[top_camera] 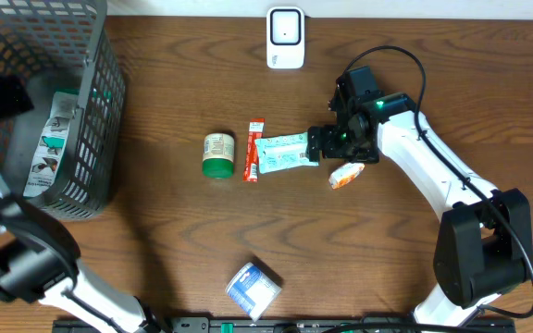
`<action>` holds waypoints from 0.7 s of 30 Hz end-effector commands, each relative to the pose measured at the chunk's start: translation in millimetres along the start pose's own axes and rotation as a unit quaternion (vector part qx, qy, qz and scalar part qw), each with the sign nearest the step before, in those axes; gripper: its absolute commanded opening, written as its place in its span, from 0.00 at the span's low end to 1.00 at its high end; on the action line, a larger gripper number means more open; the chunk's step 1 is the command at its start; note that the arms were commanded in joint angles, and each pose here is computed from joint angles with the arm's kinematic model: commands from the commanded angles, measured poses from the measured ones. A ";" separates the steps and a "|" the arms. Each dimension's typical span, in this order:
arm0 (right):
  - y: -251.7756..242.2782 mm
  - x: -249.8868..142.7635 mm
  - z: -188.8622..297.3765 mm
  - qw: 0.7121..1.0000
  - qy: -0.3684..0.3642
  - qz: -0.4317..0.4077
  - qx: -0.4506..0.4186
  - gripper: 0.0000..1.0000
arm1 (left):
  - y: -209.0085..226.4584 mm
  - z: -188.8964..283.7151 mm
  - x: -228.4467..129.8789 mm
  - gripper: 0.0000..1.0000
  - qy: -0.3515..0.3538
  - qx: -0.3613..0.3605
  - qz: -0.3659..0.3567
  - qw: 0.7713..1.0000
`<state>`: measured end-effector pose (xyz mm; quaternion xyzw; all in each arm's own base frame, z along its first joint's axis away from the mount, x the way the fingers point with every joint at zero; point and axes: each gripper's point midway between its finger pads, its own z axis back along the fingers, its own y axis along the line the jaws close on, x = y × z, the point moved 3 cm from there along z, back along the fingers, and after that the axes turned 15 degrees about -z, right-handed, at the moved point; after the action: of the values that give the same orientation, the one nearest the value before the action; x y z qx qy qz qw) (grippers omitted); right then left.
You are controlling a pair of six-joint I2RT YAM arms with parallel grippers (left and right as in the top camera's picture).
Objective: Scan the item barcode
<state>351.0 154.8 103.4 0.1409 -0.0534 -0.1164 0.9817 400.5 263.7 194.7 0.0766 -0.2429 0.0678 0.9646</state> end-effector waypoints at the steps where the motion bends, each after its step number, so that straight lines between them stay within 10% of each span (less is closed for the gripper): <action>1: 4.9 1.3 6.2 1.000 -0.010 -0.001 0.003 0.99 | 0.7 -23.3 -7.2 0.87 0.022 -0.007 -0.020 1.000; 21: 4.9 1.3 6.2 1.000 -0.010 -0.001 0.003 0.99 | -44.5 -121.6 -69.9 0.90 0.132 -0.165 0.006 0.977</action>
<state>351.0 154.7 103.4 0.1408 -0.0535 -0.1164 0.9817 401.4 251.2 62.6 -0.0377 -0.1209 0.0447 0.9909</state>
